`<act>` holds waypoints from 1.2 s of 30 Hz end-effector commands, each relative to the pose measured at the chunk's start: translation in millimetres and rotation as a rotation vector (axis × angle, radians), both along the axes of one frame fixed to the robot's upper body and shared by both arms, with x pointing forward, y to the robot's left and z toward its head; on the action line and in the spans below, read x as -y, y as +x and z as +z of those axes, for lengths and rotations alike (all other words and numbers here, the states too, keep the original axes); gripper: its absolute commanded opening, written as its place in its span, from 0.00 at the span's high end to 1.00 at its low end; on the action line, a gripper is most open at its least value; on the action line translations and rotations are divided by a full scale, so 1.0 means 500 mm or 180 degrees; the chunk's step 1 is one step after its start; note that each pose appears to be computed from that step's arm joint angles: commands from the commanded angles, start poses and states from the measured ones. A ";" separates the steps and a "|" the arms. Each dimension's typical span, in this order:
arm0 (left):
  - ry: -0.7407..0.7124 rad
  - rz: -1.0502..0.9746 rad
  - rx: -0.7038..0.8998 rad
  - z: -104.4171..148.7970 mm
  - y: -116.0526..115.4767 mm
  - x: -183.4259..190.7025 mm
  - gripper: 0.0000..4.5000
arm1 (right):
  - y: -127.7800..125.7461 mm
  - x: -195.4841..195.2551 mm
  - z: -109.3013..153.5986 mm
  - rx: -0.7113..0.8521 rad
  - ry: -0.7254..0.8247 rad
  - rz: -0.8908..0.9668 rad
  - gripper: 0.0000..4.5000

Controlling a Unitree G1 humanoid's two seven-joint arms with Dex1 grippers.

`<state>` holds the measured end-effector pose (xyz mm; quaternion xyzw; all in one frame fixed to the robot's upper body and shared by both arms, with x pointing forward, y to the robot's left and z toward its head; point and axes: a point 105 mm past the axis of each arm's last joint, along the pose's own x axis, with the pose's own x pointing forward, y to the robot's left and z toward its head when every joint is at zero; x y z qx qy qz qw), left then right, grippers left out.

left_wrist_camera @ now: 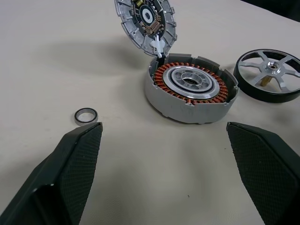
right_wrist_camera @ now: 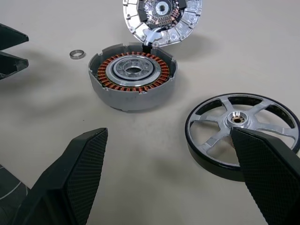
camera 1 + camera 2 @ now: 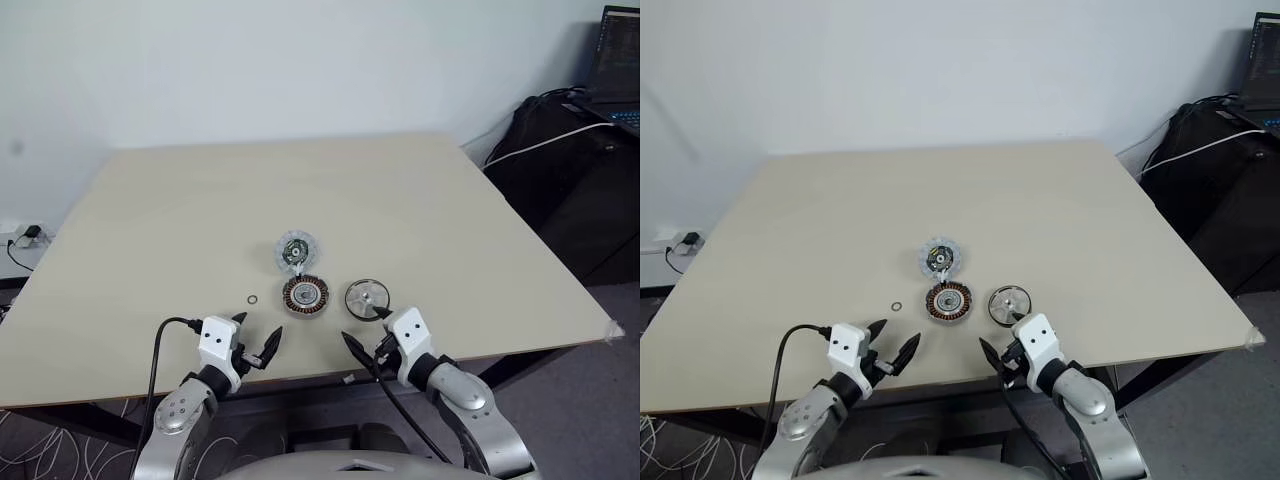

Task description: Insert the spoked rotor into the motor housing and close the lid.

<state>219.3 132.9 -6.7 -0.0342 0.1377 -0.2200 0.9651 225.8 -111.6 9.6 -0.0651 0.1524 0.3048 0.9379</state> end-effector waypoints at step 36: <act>0.0606 0.0216 0.0021 -0.007 0.122 -0.029 0.01 | 0.016 -0.031 0.080 0.0342 0.0033 0.0062 0.00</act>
